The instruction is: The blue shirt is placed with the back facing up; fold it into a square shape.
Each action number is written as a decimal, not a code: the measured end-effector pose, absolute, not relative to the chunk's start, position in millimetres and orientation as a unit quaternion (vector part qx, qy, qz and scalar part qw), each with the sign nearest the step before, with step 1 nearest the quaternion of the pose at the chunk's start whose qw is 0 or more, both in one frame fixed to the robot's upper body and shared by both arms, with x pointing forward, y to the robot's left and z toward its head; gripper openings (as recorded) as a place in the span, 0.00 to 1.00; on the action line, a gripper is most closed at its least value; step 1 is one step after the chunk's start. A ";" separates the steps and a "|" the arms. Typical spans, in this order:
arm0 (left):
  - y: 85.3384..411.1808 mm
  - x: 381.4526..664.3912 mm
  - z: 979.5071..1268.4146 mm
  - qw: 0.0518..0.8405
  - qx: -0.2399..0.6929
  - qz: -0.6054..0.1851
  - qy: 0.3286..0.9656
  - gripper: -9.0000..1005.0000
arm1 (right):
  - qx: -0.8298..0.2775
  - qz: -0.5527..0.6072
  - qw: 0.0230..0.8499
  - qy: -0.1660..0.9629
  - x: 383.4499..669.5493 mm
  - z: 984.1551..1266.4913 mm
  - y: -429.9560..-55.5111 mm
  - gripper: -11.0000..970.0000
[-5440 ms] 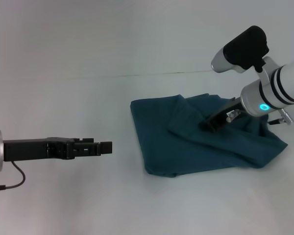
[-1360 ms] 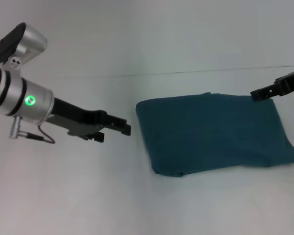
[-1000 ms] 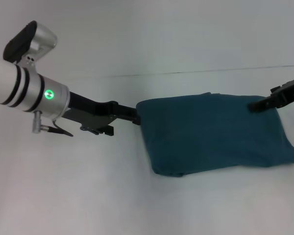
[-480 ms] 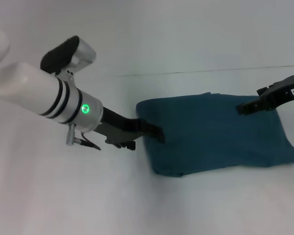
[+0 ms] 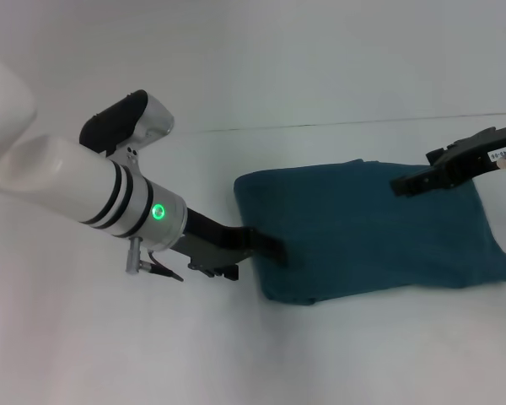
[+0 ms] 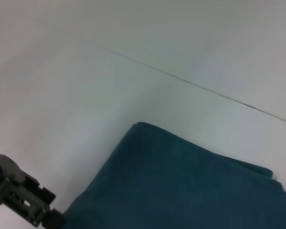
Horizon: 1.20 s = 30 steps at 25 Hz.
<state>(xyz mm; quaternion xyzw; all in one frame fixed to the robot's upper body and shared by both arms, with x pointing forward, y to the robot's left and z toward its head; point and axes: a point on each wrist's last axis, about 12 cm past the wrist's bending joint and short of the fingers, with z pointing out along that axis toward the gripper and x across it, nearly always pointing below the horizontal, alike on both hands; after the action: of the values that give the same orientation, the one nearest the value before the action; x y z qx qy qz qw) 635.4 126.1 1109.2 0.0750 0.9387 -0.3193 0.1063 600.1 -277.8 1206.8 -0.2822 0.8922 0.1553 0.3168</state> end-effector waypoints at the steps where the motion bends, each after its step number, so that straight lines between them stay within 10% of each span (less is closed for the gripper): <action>1: 124.7 634.3 1108.6 0.104 0.075 -0.321 0.938 0.92 | -0.283 0.156 0.317 0.892 600.1 1206.9 -277.2 0.91; 25: 106.3 622.4 1103.1 0.099 0.075 -0.365 0.923 0.82 | -0.283 0.161 0.332 0.885 603.2 1207.6 -274.7 0.91; 30: 109.4 620.8 1100.3 0.098 0.064 -0.372 0.921 0.60 | -0.283 0.160 0.336 0.884 603.8 1207.0 -274.5 0.91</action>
<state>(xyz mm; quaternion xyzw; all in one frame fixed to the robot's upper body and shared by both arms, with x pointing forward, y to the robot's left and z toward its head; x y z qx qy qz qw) 620.8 109.4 1100.3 0.0645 0.9210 -0.3716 0.0978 603.8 -274.5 1207.0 -0.2834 0.8840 0.1595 0.3359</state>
